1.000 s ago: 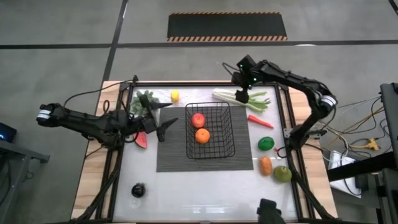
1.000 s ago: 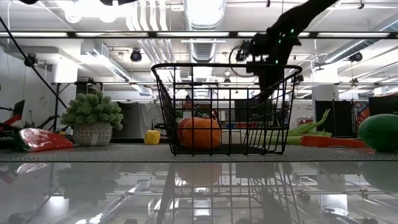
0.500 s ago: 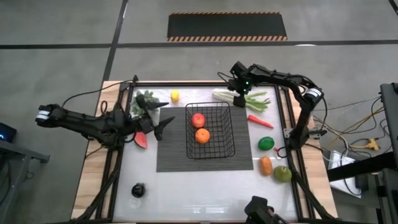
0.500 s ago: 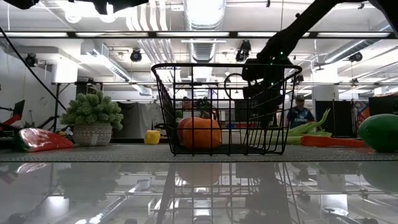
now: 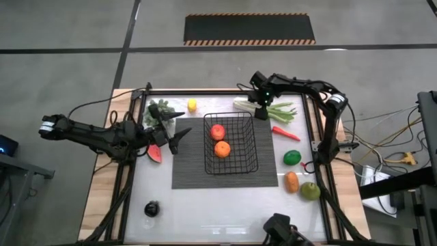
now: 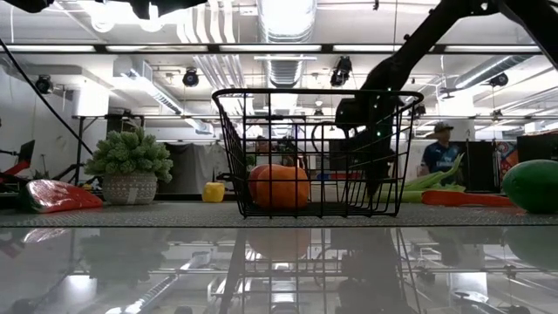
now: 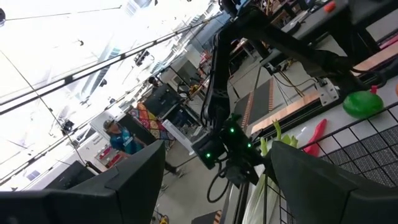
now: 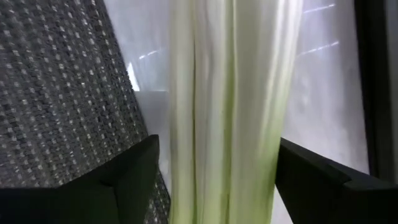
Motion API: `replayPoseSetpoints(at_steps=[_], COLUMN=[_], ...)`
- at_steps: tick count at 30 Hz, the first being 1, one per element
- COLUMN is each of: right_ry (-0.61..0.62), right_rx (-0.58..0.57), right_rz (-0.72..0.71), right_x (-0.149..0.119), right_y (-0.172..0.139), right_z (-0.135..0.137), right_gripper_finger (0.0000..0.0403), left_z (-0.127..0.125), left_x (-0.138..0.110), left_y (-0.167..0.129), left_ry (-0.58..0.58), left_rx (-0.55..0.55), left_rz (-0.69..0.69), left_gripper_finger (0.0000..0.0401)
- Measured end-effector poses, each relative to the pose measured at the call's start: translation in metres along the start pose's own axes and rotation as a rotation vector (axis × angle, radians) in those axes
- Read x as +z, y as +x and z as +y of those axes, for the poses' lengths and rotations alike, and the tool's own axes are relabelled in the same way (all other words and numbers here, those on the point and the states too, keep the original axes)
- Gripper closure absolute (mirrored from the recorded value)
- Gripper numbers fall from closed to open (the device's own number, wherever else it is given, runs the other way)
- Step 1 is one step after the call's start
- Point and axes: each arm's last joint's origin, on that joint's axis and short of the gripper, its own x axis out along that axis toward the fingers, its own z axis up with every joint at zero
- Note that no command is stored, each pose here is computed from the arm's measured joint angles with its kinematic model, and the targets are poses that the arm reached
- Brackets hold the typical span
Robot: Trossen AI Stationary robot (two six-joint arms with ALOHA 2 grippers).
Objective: Build produce basket
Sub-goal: Put the leek into the wire basket
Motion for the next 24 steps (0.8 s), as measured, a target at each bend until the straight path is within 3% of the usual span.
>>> replayPoseSetpoints(at_steps=[4, 14, 19, 24], right_ry=[0.004, 0.018, 0.021, 0.034], right_rx=[0.002, -0.009, -0.053, -0.129], right_rz=[0.004, -0.015, -0.091, -0.258], right_x=[0.0, 0.001, 0.005, 0.008], right_y=[0.005, -0.006, -0.042, -0.101], right_z=[-0.001, 0.0, 0.003, 0.019], right_gripper_finger=[0.0173, 0.0327, 0.0345, 0.0341], left_z=[0.0, 0.0, 0.0, 0.0], left_x=[0.0, 0.0, 0.0, 0.0], left_y=[0.0, 0.0, 0.0, 0.0], left_ry=[0.0, 0.0, 0.0, -0.003], left_rx=[0.0, 0.0, 0.0, 0.002], left_rz=[0.0, 0.0, -0.001, -0.004], left_gripper_finger=[0.0127, 0.0127, 0.0127, 0.0127])
